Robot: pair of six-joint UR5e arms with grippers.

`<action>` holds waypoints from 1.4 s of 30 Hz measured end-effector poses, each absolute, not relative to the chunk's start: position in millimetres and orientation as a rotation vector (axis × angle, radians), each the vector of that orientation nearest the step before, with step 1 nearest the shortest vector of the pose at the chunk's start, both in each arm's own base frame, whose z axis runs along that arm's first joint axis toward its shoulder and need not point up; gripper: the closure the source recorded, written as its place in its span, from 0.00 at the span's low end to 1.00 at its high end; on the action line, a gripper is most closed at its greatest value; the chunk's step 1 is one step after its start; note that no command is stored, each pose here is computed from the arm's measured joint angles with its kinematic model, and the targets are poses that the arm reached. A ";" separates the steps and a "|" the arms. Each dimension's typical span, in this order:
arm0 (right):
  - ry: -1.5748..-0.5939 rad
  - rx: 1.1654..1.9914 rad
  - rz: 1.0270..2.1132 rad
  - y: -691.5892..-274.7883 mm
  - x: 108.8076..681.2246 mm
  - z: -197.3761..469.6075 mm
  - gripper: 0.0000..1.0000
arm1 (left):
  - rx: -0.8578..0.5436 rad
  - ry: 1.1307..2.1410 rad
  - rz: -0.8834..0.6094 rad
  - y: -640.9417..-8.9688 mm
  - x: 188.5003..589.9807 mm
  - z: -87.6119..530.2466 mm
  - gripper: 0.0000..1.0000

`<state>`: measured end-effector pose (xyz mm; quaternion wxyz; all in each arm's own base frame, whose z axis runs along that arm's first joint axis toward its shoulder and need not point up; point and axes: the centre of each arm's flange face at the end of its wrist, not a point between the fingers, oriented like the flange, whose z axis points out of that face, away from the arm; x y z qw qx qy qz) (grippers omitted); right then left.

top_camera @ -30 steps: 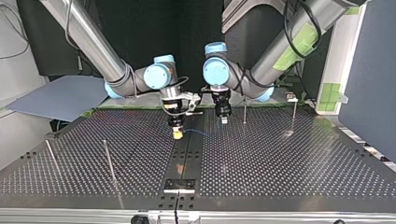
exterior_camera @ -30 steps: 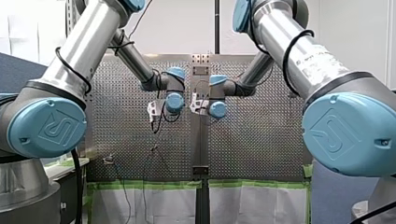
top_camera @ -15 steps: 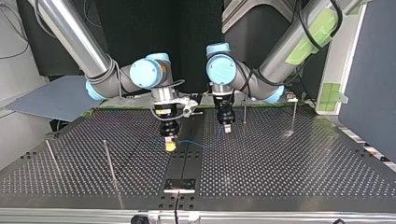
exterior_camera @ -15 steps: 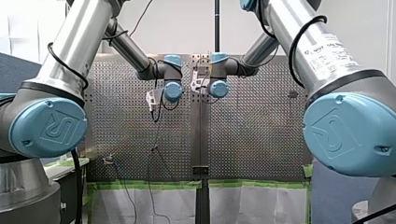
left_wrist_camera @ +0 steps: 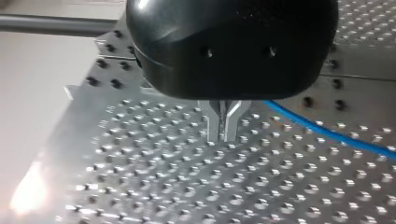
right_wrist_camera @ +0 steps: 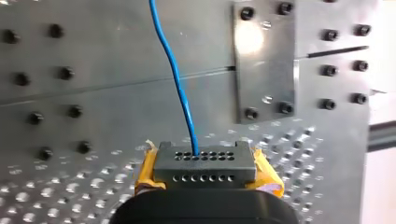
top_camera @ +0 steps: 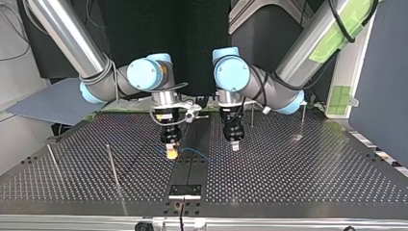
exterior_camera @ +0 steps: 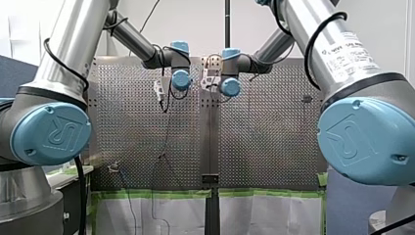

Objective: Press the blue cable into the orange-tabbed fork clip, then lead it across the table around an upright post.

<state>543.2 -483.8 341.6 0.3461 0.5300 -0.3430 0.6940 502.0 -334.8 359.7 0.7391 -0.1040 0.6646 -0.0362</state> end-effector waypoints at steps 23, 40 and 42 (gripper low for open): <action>-0.892 1.242 1.817 -471.6 505.9 433.8 1.00 | -0.169 1.422 -0.040 -361.4 500.6 435.3 1.00; -0.929 1.187 1.742 -478.3 465.4 469.6 1.00 | -0.105 1.396 -0.043 -394.2 482.5 469.9 1.00; -0.931 1.180 1.737 -479.9 461.0 472.7 1.00 | -0.100 1.392 -0.050 -397.6 480.4 473.3 1.00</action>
